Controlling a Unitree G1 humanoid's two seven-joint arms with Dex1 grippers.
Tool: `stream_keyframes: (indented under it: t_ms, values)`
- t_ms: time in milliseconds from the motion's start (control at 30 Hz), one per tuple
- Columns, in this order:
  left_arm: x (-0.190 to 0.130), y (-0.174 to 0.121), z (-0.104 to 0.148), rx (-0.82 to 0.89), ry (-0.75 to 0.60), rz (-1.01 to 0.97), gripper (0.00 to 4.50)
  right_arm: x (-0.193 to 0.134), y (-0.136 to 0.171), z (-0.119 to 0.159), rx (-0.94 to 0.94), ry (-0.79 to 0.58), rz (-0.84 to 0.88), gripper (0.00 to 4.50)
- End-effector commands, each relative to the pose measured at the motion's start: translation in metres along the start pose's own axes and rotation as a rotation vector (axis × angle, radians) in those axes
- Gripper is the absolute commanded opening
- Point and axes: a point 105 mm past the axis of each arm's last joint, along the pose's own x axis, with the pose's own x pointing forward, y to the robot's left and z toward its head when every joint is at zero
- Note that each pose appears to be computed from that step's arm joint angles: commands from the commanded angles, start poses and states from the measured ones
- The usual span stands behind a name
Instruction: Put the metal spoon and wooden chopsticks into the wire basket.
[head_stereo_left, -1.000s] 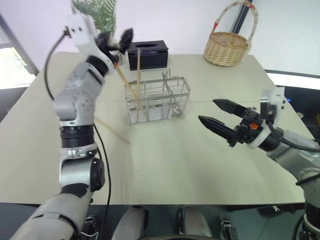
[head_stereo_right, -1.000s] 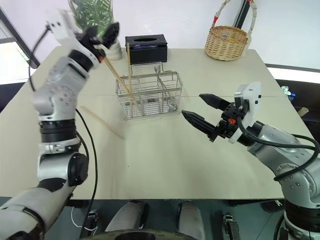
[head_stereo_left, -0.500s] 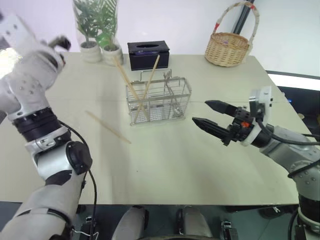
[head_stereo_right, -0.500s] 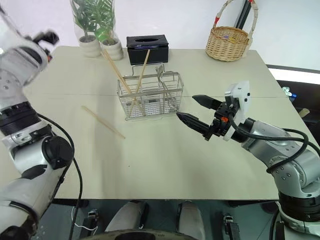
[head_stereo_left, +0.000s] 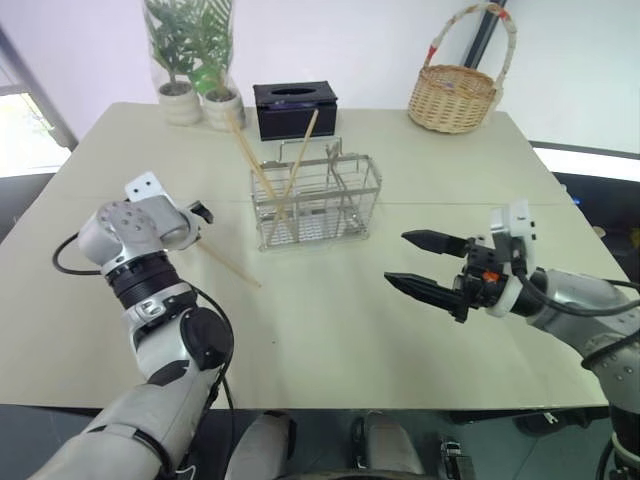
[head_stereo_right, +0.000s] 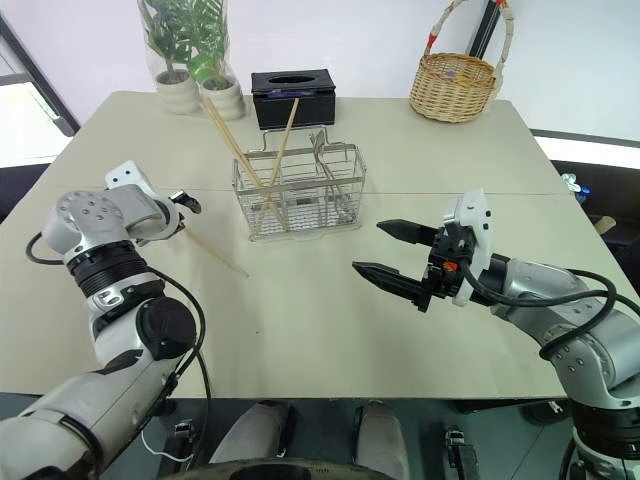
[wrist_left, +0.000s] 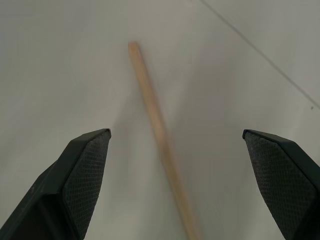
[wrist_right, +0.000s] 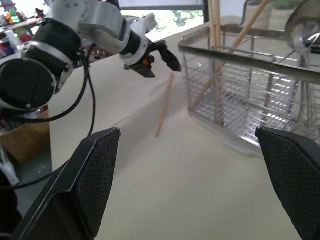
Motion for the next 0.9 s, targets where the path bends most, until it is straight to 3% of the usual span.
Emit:
stream_keyframes:
  t_ms: [33,267,433,533,767,900]
  values:
    - [0.002,-0.004,0.008,-0.021,-0.029,0.010,4.47,-0.006,0.005,0.014,-0.065,-0.033,-0.001,4.50]
    - [0.022,-0.006,0.004,-0.029,0.005,0.027,4.47,-0.007,0.010,0.014,-0.072,-0.043,-0.023,4.50]
    - [0.045,0.010,-0.003,-0.037,0.037,0.078,4.47,-0.008,0.015,0.008,-0.052,-0.055,-0.034,4.50]
    - [0.049,0.015,0.001,-0.054,0.023,0.092,3.74,-0.007,0.014,0.008,-0.062,-0.049,-0.029,4.50]
    - [0.049,0.016,0.007,-0.087,0.013,0.094,0.06,-0.007,0.011,0.012,-0.075,-0.053,-0.025,4.50]
    - [0.049,0.018,0.010,-0.091,0.006,0.098,0.01,-0.005,0.012,0.012,-0.073,-0.059,-0.018,4.50]
